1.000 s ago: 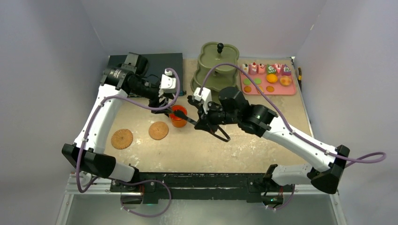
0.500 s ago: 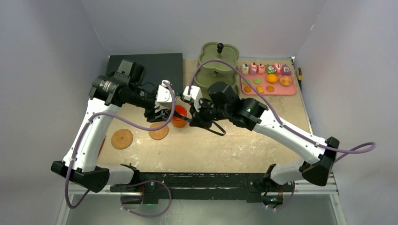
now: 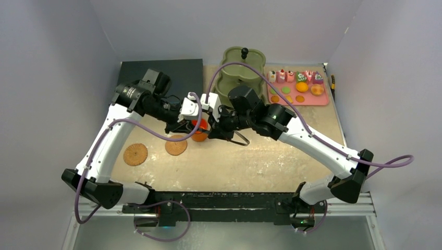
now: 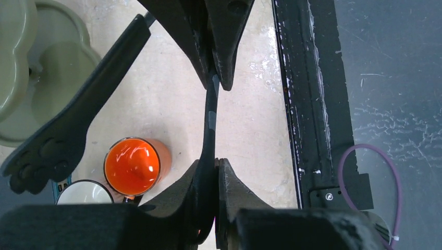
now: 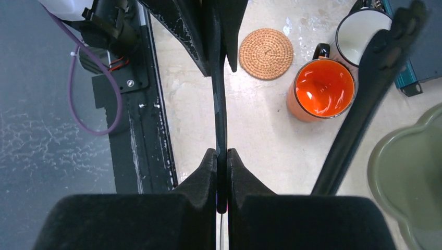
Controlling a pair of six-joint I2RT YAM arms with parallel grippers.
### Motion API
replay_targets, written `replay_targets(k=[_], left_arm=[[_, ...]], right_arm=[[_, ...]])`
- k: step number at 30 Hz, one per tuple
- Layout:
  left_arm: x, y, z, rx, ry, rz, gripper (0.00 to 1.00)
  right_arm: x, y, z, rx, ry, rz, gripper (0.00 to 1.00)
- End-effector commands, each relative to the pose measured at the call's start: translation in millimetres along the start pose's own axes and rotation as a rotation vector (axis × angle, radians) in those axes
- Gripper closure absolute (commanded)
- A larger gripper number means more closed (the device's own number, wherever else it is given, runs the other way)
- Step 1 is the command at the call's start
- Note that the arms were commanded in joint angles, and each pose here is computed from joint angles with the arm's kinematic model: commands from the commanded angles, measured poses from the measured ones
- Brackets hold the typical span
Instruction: Serve the afternoon tea
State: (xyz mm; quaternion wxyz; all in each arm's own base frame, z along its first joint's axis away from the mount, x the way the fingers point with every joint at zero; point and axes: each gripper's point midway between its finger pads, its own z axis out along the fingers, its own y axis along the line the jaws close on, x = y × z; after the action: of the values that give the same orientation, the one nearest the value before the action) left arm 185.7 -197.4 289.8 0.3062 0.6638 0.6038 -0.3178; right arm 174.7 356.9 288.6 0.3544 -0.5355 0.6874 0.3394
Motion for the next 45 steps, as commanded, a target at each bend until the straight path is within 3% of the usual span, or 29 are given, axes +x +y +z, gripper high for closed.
replay_targets(k=[1, 3, 5, 7, 10, 15, 20, 25, 28, 34, 39, 45], left_arm=[[-16.5, 4.4, -1.7, -0.003, -0.034, 0.044, 1.00], [-17.1, 2.3, -0.8, 0.006, -0.043, 0.041, 1.00], [-16.0, -0.6, 1.1, 0.018, -0.049, 0.029, 1.00], [-12.2, -5.0, 4.3, 0.035, -0.054, 0.006, 1.00], [-0.9, -16.3, 13.1, 0.081, -0.057, -0.063, 1.00], [3.9, -21.8, 17.9, 0.103, -0.065, -0.126, 1.00], [-1.3, -15.8, 19.0, 0.060, -0.098, -0.178, 1.00], [-15.1, 5.4, 12.2, -0.055, -0.129, -0.186, 1.00], [-26.6, 11.7, 7.4, -0.093, -0.165, -0.191, 1.00], [-38.3, 20.7, 2.3, -0.145, -0.202, -0.237, 1.00], [-33.9, 20.6, -1.2, -0.183, -0.185, -0.236, 1.00], [-30.0, 24.6, 0.1, -0.196, -0.172, -0.240, 1.00]], right_arm=[[-22.6, 12.7, -5.3, -0.062, -0.061, -0.051, 1.00], [-27.4, 12.9, -6.4, -0.059, -0.078, -0.047, 0.99], [-34.0, 14.4, -9.3, -0.060, -0.103, -0.039, 0.83], [-44.6, 8.7, -17.6, -0.012, -0.143, -0.041, 0.58], [-68.9, -16.2, -41.2, 0.146, -0.254, -0.025, 0.35], [-90.0, -97.4, -112.2, 0.444, -0.449, 0.127, 0.19], [-58.2, -181.5, -173.1, 0.774, -0.496, 0.314, 0.20], [24.0, -254.0, -203.5, 1.005, -0.457, 0.520, 0.41], [80.0, -290.3, -205.1, 1.114, -0.399, 0.623, 0.46], [148.0, -345.5, -163.6, 1.136, -0.292, 0.798, 0.49], [135.0, -357.0, -146.2, 1.045, -0.354, 0.745, 0.42], [150.9, -362.7, -127.0, 1.006, -0.308, 0.792, 0.46]])
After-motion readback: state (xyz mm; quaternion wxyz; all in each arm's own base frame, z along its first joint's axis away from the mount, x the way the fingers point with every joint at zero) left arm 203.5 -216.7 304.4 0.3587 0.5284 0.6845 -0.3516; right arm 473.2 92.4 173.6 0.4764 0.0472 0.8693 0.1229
